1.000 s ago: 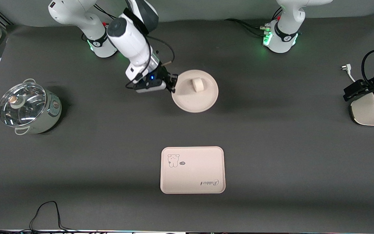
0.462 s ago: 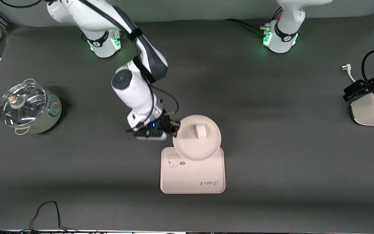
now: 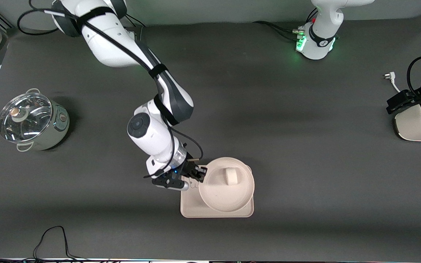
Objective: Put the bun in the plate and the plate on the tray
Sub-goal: 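Carry the plate with the right gripper over the white tray, then lower the plate onto the tray and open the right gripper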
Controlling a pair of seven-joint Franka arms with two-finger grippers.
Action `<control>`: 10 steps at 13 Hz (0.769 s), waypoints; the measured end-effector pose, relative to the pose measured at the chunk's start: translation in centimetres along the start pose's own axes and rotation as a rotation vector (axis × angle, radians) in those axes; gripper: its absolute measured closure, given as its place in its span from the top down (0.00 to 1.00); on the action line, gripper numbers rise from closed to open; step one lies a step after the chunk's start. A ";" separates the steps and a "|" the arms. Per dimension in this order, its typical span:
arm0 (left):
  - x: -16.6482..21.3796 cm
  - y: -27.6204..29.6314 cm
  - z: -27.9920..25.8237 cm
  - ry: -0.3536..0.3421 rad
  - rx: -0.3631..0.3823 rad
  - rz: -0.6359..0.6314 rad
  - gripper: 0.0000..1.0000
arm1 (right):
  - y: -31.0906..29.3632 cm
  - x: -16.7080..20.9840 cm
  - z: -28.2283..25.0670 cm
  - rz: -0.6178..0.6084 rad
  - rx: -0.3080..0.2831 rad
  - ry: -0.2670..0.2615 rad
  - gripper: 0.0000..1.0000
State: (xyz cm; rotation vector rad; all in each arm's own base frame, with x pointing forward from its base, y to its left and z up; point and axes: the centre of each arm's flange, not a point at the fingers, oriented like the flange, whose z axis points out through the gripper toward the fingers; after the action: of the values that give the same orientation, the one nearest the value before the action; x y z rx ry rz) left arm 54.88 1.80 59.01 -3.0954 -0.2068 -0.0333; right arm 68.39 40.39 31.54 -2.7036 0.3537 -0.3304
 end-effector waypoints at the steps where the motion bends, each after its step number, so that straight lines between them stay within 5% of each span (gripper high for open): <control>1: 0.0 0.0 0.0 0.000 0.000 0.000 1.00 | 0.3 0.2 1.0 0.002 -0.003 -0.001 0.05; 10: 0.1 0.0 0.1 0.002 -0.001 0.000 1.00 | 6.1 -1.0 10.5 0.062 -0.060 -0.038 0.05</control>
State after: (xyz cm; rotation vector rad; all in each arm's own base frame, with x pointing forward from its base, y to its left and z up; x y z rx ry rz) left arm 54.96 1.79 58.96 -3.0958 -0.2068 -0.0364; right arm 69.15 38.86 19.48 -2.7461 0.4427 -0.2548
